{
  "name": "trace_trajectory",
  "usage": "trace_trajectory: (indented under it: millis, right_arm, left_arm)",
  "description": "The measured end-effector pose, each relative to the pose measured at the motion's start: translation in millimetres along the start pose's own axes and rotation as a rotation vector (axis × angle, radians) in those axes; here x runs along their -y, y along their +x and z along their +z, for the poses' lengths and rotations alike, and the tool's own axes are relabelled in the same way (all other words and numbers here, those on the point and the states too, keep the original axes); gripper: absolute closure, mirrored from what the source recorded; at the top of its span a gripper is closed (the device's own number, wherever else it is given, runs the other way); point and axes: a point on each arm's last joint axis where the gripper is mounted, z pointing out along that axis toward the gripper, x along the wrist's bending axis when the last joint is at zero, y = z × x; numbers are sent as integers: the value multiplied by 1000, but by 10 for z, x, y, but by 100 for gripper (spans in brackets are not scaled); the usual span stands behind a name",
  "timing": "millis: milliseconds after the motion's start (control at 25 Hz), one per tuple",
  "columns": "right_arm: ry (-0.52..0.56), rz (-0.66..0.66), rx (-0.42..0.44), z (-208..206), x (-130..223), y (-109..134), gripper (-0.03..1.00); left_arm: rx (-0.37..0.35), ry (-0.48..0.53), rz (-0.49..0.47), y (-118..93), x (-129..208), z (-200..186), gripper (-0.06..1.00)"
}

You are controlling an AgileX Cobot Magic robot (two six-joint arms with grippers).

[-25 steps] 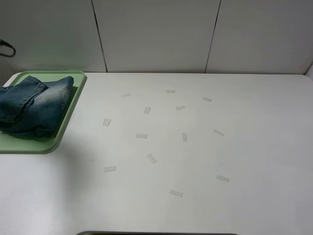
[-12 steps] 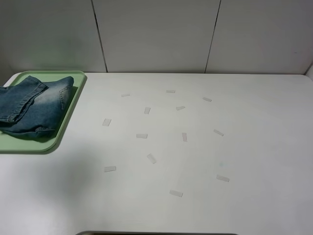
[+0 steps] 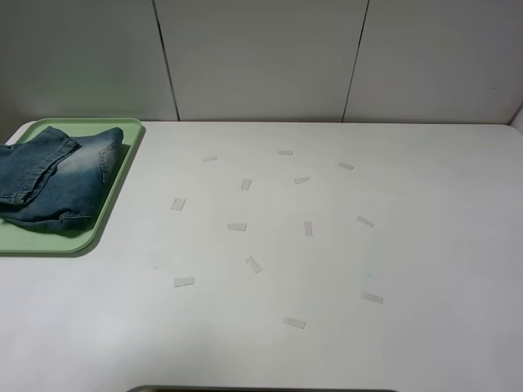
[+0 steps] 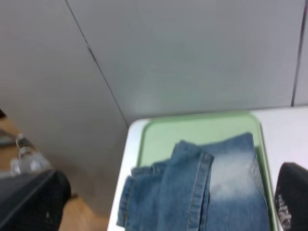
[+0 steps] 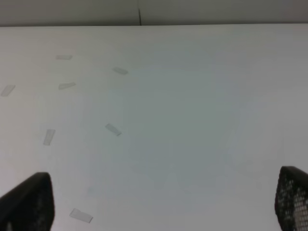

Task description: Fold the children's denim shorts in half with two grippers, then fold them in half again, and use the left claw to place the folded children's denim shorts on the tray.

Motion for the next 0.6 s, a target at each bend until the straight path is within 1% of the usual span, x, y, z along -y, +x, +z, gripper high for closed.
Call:
trace_trajectory:
  millis: [160, 320, 480, 600]
  right_arm:
    - [0, 0, 0, 0, 0, 0, 27]
    - [0, 0, 0, 0, 0, 0, 27]
    - [0, 0, 0, 0, 0, 0, 27]
    - [0, 0, 0, 0, 0, 0, 27]
  left_arm:
    - [-20, -113, -12, -15, 285, -400, 7]
    - [-35, -159, -27, -24, 536, -720, 7]
    - [-46, -169, -62, -26, 761, -1014, 7]
    - [-52, -159, -89, -32, 930, -1181, 7]
